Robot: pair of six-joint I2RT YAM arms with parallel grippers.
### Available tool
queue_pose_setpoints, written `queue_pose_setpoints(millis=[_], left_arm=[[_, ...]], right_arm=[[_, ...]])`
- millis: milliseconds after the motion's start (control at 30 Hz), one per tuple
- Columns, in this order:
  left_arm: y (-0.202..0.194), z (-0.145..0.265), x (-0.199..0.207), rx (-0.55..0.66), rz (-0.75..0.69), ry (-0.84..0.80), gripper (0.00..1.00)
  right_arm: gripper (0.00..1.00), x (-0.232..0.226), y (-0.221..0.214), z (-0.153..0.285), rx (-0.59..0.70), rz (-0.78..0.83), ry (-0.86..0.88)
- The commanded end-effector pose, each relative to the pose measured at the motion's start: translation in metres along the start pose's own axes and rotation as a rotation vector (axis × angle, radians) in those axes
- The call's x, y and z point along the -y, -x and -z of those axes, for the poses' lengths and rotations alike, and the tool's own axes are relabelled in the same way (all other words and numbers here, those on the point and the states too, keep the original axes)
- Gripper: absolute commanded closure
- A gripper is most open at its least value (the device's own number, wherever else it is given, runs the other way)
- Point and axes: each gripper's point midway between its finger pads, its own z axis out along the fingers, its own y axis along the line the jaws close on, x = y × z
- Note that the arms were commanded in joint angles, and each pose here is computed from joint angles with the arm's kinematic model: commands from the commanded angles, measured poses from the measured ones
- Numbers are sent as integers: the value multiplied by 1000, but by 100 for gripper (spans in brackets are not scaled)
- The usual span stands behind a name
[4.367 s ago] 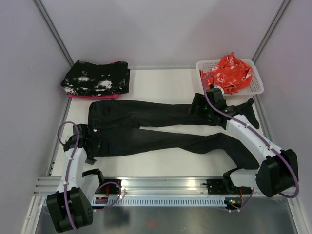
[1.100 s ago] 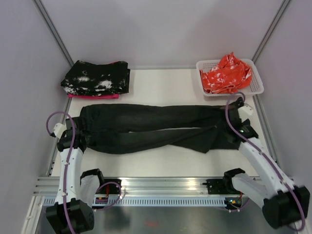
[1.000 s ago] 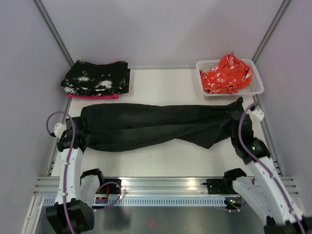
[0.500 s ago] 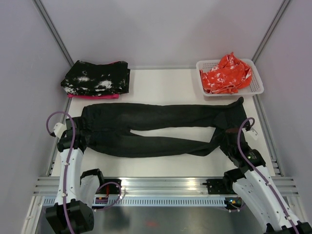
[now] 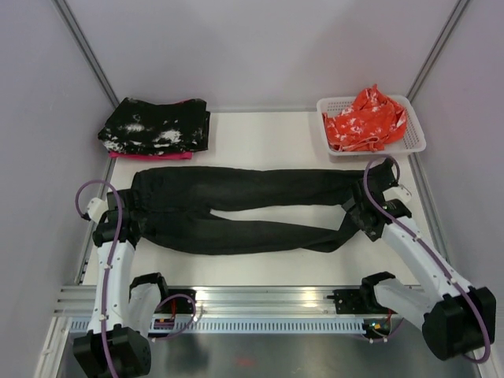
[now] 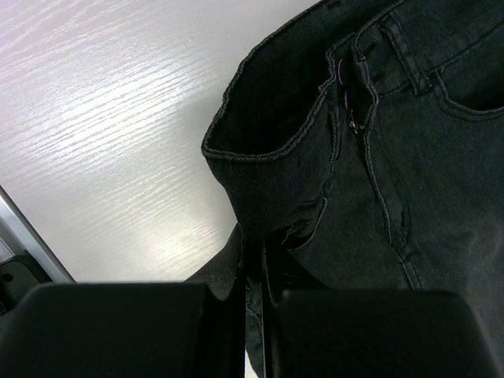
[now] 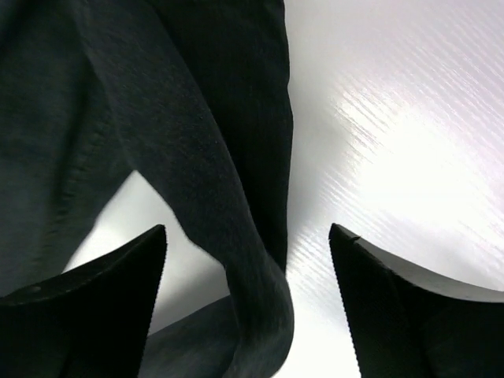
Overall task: Fold and stack the trousers
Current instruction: Flatten the trousers out
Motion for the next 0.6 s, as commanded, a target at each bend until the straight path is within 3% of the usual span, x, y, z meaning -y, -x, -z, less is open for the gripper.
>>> queue_pose_setpoints(millis=[0,100,200,233,300,400,567], left_arm=[[13,6,11,46,5,-49,96],[10,5,10,41,8,-48,96],[7,3,8,35,12,-44,96],[6,3,8,32,11,-45,96],[5,2,7,32,10,-44,96],[6,2,8,36,12,-46,96],[6,2,10,40,5,-51,96]], right_arm=[[12,-15,-2,-11,-14,51,35],[24,-20,5,-19,13,152,14],[55,-22,17,-24,50,248,-34],[77,-25,21,-23,63,260,-35],[99,-32,32,-18,87,282,-34],[100,-33,40,-7,114,190,-11],[100,-13,42,29,219,-250,293]])
